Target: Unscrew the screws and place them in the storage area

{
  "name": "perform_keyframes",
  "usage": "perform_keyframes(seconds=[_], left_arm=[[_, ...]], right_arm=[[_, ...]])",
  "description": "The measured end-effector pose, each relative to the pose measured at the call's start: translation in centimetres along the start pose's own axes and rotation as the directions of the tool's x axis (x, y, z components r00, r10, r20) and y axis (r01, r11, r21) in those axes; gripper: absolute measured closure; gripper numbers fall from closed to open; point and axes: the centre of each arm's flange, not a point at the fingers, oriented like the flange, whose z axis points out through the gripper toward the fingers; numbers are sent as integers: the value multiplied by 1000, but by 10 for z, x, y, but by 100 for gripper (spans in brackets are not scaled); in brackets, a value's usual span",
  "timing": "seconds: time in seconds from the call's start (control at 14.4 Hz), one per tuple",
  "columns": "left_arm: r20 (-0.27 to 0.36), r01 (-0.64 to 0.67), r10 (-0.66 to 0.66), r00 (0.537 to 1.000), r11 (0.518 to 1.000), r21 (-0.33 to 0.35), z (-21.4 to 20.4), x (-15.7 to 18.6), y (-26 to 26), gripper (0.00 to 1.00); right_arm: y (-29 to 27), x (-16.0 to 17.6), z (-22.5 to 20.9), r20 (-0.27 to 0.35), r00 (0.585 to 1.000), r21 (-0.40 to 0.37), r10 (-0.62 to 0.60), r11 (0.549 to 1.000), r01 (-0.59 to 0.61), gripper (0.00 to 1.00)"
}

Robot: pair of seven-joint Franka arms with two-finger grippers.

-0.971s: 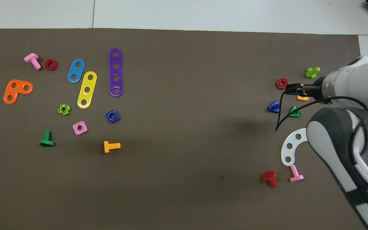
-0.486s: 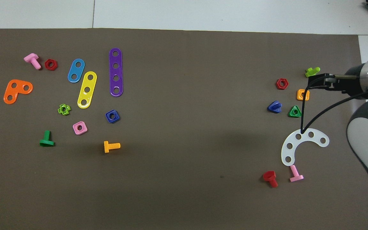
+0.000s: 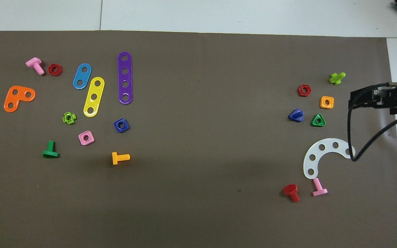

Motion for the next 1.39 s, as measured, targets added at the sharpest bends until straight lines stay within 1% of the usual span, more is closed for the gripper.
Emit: perform_keyframes(seconds=[0.55,0.76,0.97,1.39], left_arm=[[-11,-6,6,1000,1000,2,0,2,3,0],[-14,-8,8,1000,1000,2,0,2,4,0],[-21,-16,16,1000,1000,3,-1,4,8,0],[-22,-48,48,999,999,3,-1,5,14,0]], right_arm=[[-3,-7,9,23,1000,-4,-10,1000,10,0],[-3,-8,12,21,1000,-4,-11,1000,11,0],[-3,-6,13,6,1000,-1,-12,1000,12,0],[-3,-7,12,3,1000,-1,-12,1000,12,0]])
